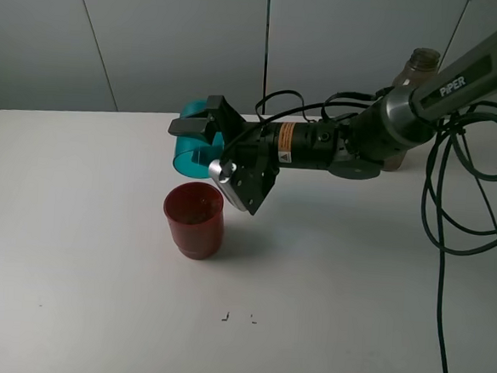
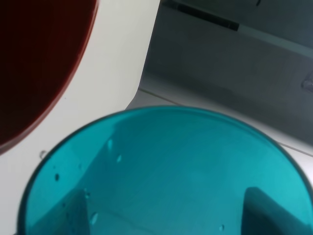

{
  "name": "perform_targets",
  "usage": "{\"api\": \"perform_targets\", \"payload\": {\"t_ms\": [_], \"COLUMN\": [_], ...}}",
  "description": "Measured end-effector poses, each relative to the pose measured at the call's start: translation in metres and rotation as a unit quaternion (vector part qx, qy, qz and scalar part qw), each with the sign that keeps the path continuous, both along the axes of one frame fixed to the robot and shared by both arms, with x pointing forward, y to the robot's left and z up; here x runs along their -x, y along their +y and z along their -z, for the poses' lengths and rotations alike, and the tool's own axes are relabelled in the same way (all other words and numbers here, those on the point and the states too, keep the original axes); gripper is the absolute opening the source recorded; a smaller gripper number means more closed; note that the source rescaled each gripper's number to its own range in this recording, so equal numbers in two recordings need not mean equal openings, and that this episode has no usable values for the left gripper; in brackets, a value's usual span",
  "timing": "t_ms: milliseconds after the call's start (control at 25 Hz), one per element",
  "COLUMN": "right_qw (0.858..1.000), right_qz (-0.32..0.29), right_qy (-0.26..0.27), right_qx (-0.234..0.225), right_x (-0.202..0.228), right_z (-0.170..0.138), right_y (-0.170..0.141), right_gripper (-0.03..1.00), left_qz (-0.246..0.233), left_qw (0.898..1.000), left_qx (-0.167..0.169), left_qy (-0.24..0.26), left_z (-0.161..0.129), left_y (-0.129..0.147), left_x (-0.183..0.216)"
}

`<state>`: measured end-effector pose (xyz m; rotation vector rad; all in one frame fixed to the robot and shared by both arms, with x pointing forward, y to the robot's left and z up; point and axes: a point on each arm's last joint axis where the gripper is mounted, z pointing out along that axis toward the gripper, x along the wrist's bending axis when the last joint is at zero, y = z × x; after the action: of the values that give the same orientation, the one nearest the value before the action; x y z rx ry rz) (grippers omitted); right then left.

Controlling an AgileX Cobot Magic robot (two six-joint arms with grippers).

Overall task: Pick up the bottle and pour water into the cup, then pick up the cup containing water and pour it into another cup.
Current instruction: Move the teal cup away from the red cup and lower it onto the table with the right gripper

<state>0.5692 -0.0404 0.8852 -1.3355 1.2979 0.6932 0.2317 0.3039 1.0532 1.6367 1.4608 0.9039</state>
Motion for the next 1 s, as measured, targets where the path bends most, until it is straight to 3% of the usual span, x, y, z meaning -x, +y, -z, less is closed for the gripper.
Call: {"api": "perform_targets", "payload": {"t_ms": [120, 240, 320, 400, 560, 720, 880, 1000], "right_qw": [0.999, 0.994, 0.982, 0.961, 0.900, 0.808, 0.726, 0.672], "right_qz": [0.007, 0.025, 0.043, 0.061, 0.096, 0.141, 0.181, 0.202], "right_qy": [0.031, 0.104, 0.175, 0.256, 0.399, 0.527, 0.603, 0.640], "right_qx": [-0.009, -0.030, -0.050, -0.080, -0.149, -0.222, -0.277, -0.312], "right_x": [0.000, 0.000, 0.000, 0.001, 0.000, -0.010, -0.023, -0.032], "right_z": [0.000, 0.000, -0.001, -0.009, -0.036, -0.051, -0.053, -0.053], "right_y": [0.001, 0.001, 0.001, 0.001, 0.000, -0.011, -0.027, -0.039], "right_gripper": [0.05, 0.05, 0.05, 0.05, 0.05, 0.05, 0.05, 0.05], "left_qz": [0.000, 0.000, 0.000, 0.000, -0.002, -0.002, -0.002, -0.002], "left_qw": [1.000, 1.000, 1.000, 1.000, 1.000, 1.000, 1.000, 1.000], "left_qx": [0.000, 0.000, 0.000, 0.000, 0.003, 0.003, 0.003, 0.003], "left_qy": [0.000, 0.000, 0.000, 0.000, 0.000, 0.000, 0.000, 0.000], "left_z": [0.000, 0.000, 0.000, 0.000, 0.000, 0.000, 0.000, 0.000], "left_y": [0.000, 0.000, 0.000, 0.000, 0.000, 0.000, 0.000, 0.000], "left_x": [0.000, 0.000, 0.000, 0.000, 0.000, 0.000, 0.000, 0.000]}}
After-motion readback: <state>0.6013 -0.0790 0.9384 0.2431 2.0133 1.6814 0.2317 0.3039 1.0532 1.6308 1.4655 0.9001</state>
